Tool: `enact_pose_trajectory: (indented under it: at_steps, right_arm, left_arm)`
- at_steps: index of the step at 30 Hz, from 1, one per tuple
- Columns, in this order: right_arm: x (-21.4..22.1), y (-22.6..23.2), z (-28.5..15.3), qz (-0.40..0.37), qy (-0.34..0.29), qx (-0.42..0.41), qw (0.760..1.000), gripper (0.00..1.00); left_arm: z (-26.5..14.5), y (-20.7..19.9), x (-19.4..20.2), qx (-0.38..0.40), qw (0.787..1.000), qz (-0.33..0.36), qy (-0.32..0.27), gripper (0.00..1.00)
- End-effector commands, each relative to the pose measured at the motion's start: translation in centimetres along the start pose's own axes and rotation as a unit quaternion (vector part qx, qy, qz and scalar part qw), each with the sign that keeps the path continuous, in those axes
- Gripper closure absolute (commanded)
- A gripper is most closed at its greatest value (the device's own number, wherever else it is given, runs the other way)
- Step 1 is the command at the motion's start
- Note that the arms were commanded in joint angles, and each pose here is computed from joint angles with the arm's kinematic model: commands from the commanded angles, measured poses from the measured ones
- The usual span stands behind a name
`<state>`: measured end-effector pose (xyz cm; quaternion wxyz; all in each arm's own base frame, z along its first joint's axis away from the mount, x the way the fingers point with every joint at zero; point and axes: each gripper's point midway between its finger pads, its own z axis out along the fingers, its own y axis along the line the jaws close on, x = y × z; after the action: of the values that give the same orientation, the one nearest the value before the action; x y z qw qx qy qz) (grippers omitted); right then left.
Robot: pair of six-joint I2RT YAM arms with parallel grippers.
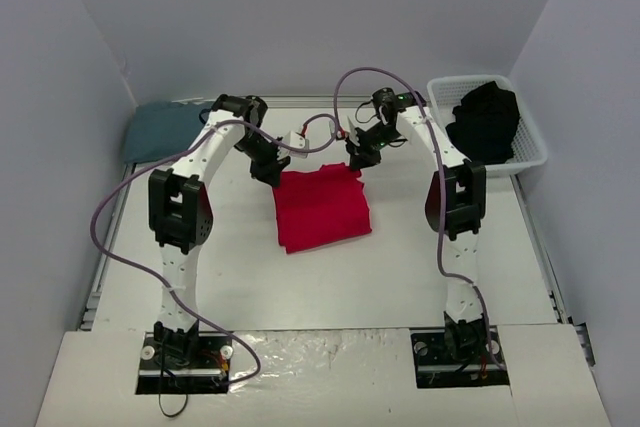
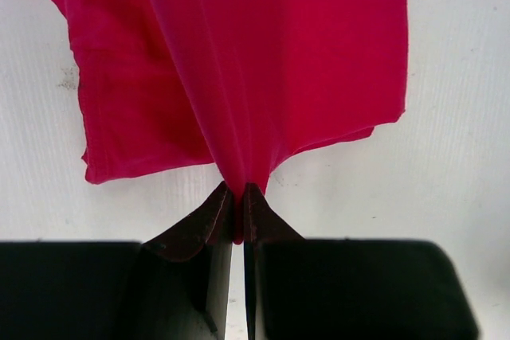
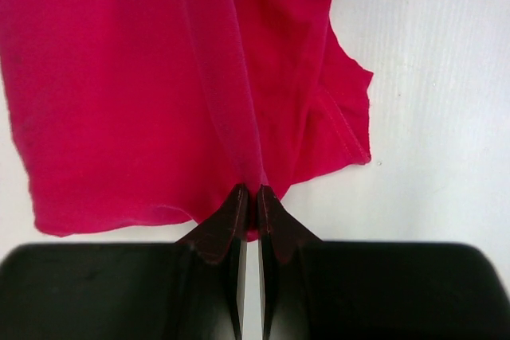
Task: Fold and stack the t-shirts
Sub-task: Fold the long partially folded tshirt into a neat square
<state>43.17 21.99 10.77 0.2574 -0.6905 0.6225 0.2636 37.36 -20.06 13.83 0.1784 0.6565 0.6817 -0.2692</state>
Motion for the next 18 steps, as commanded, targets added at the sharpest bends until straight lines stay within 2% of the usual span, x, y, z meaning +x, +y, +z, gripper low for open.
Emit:
enact_pose_trajectory:
  at_steps: [1,18]
  right_arm:
    - [1.2,-1.7,-0.3,0.017,0.000,0.008,1.000,1.00]
    - [4.5,-6.3,3.8,0.046,0.001,0.023,0.999,1.00]
  left_arm:
    - [-1.5,-0.6,0.7,0.016,1.000,-0.009,0.004,0.98]
    - [1.9,3.9,4.2,0.028,0.999,-0.040,0.009,0.98]
